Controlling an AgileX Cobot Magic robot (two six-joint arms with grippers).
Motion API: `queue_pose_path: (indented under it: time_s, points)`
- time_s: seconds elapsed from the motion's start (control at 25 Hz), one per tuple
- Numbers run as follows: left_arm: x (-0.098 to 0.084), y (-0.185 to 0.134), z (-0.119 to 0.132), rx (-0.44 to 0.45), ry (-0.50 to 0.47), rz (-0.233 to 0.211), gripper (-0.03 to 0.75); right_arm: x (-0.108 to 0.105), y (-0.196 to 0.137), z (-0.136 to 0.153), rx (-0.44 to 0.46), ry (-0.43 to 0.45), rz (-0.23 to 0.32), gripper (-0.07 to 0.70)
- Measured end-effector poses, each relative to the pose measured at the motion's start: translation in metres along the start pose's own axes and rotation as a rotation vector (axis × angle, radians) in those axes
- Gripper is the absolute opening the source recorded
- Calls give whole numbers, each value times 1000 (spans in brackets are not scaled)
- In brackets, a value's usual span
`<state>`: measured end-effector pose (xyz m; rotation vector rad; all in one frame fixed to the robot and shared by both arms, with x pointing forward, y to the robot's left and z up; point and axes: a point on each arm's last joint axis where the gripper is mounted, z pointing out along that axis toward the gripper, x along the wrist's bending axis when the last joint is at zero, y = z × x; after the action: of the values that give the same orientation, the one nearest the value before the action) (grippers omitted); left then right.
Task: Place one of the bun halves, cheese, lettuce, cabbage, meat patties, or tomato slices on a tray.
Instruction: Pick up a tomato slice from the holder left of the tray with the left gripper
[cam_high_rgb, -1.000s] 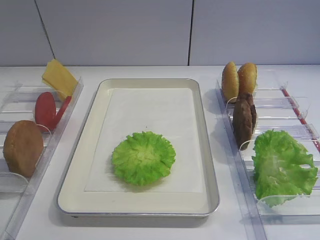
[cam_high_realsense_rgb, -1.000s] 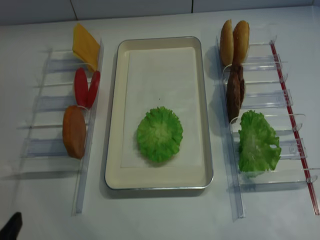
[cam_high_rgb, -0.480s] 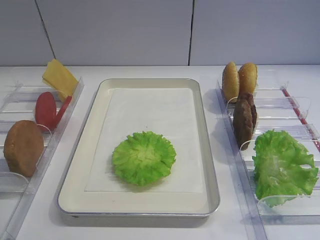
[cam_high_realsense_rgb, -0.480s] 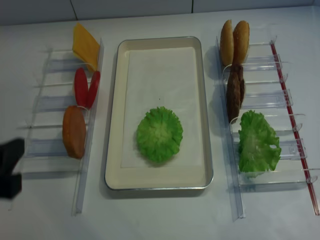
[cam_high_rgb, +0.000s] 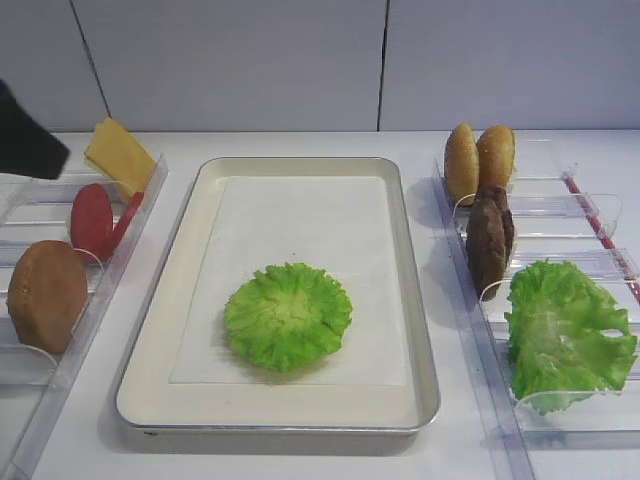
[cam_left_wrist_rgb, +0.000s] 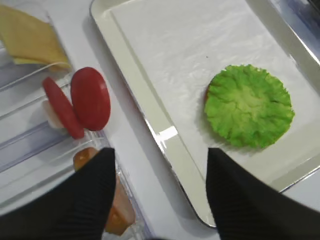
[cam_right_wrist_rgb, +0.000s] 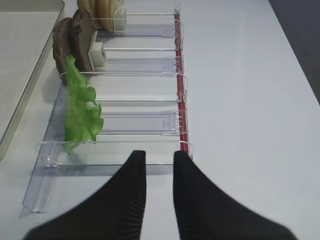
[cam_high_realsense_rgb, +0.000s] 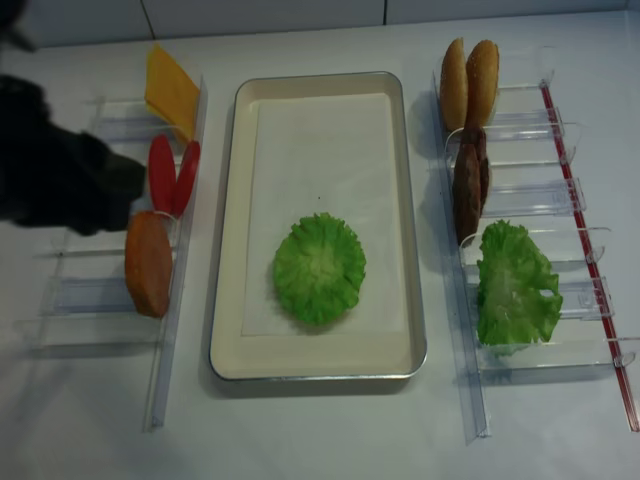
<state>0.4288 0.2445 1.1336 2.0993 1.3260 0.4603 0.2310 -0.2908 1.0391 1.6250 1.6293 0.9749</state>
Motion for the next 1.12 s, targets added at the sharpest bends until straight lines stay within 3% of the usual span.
queue_pose_path:
  time_s: [0.12,0.24,0.36,0.56,0.76,0.96,1.12]
  points:
    - [-14,19,31,86,41,18,414,0,0,0,0,0,0,148]
    - [-19,33,59,162,175,-23,412,0,0,0,0,0,0,148]
    - [-28,49,82,183,227,-41,412,0,0,0,0,0,0,146]
    - [-28,62,117,276,309,-128,412,0,0,0,0,0,0,144]
    - [-20,63,152,370,437,-102,420,0,0,0,0,0,0,144]
    - [-19,67,172,362,455,-83,493,0,0,0,0,0,0,144]
    - [-14,68,176,342,509,-84,507,0,0,0,0,0,0,144]
